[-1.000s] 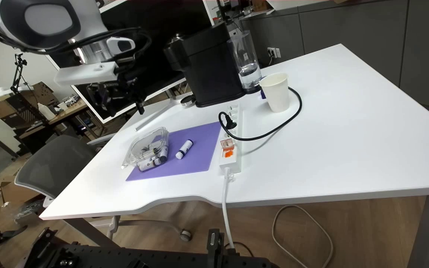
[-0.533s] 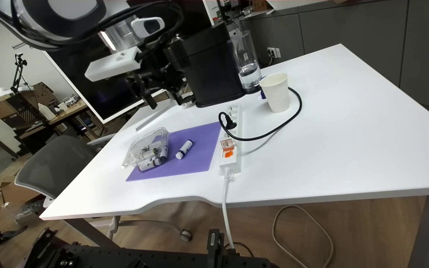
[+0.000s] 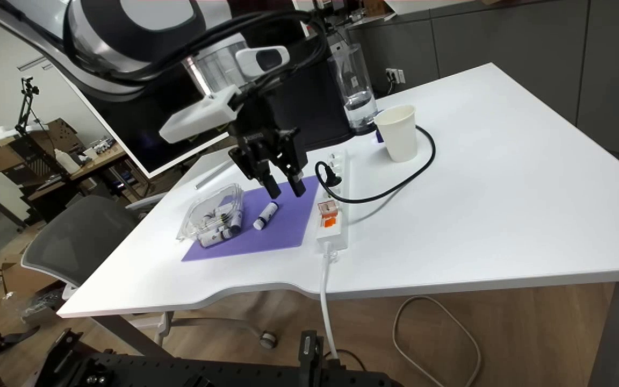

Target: Close the lid on the clear container on the left then turn on the extension cable

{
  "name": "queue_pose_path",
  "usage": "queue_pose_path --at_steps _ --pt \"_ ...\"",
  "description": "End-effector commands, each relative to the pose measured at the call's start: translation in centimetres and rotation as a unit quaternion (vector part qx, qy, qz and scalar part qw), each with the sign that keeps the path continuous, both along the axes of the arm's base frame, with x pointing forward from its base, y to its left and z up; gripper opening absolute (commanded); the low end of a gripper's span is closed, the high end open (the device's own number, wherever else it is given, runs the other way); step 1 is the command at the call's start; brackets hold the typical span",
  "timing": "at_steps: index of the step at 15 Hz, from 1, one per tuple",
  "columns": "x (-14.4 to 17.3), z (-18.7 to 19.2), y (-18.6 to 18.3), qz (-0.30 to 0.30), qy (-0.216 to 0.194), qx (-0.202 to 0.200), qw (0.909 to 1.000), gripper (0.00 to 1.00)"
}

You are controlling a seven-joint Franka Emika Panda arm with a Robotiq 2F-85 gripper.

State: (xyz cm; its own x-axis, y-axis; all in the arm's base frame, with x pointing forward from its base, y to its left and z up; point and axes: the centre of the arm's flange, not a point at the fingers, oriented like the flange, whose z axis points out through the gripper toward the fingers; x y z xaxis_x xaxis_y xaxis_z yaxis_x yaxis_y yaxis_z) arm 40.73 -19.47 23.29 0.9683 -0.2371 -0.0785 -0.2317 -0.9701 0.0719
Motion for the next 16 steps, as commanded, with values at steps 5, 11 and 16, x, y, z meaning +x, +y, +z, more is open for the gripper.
queue_pose_path --at_steps 5,11,16 --pt "0.1 -1.6 -0.8 0.093 0.071 -0.031 0.9926 0.02" --pt "1.0 -1.6 -0.9 0.087 0.041 -0.034 0.9948 0.01" --pt "1.4 -2.5 -1.7 0.135 0.042 -0.044 0.9890 0.00"
